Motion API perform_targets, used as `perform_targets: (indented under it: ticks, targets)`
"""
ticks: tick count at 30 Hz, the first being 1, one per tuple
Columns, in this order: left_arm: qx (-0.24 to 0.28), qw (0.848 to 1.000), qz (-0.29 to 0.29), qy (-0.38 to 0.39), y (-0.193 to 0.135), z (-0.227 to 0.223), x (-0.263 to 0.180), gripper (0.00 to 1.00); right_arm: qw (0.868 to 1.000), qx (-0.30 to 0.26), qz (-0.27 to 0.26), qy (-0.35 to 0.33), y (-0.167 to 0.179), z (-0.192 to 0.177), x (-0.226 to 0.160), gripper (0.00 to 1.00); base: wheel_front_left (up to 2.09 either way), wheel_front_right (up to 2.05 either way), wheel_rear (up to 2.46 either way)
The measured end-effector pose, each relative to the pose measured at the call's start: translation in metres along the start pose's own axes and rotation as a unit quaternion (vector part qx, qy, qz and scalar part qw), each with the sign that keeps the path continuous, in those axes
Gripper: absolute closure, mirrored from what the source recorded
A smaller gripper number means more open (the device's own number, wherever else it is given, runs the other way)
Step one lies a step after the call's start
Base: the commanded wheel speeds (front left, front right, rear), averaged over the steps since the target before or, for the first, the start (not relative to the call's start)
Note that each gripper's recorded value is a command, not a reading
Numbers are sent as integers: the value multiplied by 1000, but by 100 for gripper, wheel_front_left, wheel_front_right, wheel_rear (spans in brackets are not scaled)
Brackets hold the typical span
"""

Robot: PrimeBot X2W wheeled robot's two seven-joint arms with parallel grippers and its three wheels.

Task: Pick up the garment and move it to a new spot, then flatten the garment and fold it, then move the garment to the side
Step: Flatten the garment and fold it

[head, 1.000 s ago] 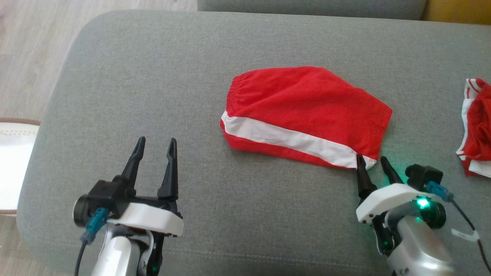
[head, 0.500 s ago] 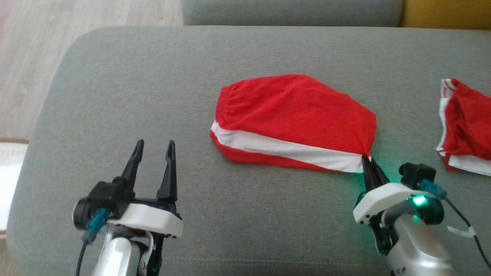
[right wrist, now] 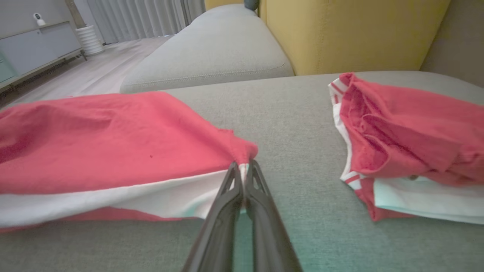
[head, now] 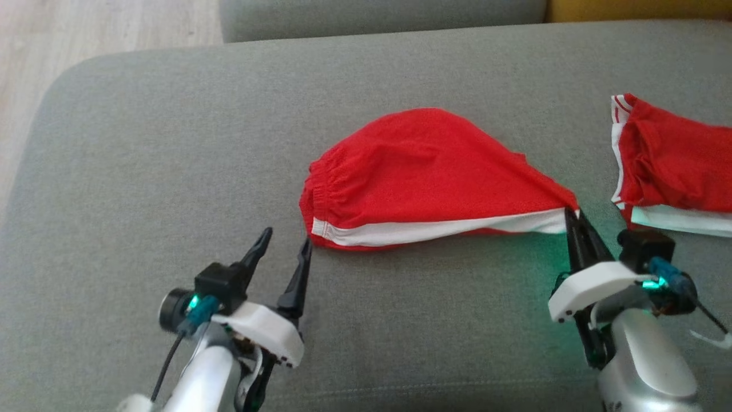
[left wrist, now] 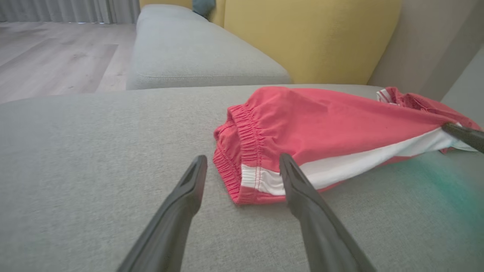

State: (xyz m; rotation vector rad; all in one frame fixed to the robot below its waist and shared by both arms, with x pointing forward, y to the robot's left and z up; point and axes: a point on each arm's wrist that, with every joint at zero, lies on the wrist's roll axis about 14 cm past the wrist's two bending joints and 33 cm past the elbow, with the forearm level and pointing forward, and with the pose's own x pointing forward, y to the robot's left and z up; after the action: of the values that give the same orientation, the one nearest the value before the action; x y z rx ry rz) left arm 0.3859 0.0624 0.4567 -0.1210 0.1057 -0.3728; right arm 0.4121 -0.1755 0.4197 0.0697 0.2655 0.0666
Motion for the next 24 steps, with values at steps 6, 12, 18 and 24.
perform_targets:
  ticks: [6,12,18,24]
  targets:
    - [4,998,-44,34,-18,-17,16,0,1000,-3,-11,-7,-8,9,-1,100,0,0,0]
    - [-3,996,-63,65,-26,-34,23,0,1000,-2,-17,11,-13,-1,-10,100,0,0,0]
    - [-7,994,-75,80,-32,-41,30,0,1000,-4,-18,6,-14,5,-10,100,0,0,0]
    - [-5,992,-82,95,-34,-48,36,0,1000,-2,-18,13,-14,1,-12,100,0,0,0]
